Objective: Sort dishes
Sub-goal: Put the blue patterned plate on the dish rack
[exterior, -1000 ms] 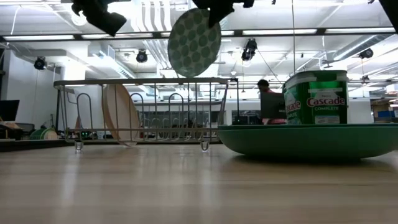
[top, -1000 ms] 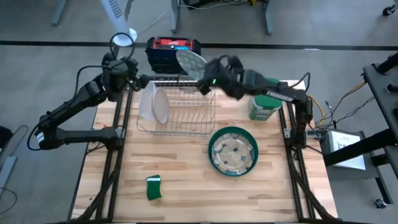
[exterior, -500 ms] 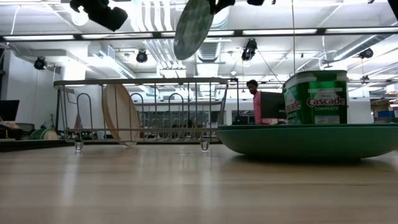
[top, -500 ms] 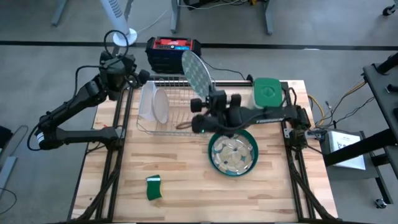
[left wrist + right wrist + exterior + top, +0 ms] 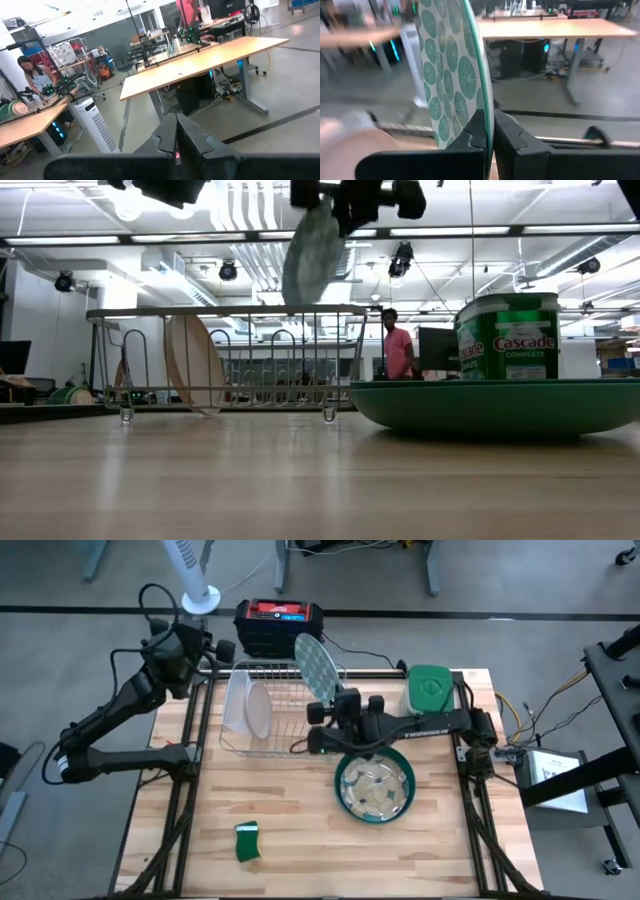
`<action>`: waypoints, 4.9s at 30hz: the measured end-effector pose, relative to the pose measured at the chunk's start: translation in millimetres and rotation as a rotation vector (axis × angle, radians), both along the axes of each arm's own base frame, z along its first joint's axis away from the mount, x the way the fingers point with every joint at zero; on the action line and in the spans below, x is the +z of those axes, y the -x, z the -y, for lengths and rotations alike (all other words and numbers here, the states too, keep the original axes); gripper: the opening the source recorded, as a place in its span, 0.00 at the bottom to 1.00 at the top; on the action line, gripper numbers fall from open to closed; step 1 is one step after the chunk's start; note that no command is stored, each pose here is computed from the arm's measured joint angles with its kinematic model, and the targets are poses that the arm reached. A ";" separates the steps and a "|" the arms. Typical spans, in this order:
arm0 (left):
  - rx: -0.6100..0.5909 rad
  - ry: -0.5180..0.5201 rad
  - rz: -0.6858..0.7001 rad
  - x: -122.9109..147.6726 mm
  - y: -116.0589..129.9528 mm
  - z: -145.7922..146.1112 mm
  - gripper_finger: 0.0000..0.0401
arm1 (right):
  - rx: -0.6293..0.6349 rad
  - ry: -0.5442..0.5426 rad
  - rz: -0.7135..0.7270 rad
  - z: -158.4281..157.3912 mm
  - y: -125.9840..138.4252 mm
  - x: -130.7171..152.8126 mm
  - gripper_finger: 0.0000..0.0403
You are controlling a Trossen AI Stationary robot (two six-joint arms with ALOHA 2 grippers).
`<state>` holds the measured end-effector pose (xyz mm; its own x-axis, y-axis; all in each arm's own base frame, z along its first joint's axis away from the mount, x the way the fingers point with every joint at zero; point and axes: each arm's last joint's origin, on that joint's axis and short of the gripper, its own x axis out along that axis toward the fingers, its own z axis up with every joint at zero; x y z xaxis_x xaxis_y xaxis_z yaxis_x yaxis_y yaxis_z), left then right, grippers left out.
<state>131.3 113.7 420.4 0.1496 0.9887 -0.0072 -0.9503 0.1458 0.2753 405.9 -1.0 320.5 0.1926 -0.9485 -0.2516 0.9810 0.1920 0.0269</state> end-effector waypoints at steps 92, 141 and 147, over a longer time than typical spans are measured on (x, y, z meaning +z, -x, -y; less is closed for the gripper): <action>0.003 0.136 -0.145 -30.7 -30.7 -20.6 0.00 | -0.059 -0.746 -0.121 75.5 26.8 18.4 0.02; 0.001 0.180 -0.208 -37.4 -29.3 -19.5 0.00 | -0.004 -0.735 -0.115 75.8 20.5 15.5 0.09; -0.064 0.205 -0.220 -39.8 -30.6 -18.7 0.00 | -0.006 -0.735 -0.119 75.7 20.5 14.3 0.09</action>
<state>161.8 132.4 380.6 0.1839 0.9521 -0.2442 -0.8583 0.2766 0.4321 385.4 -76.7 334.8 0.1200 -0.5280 -0.8407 0.9862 0.1604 0.0401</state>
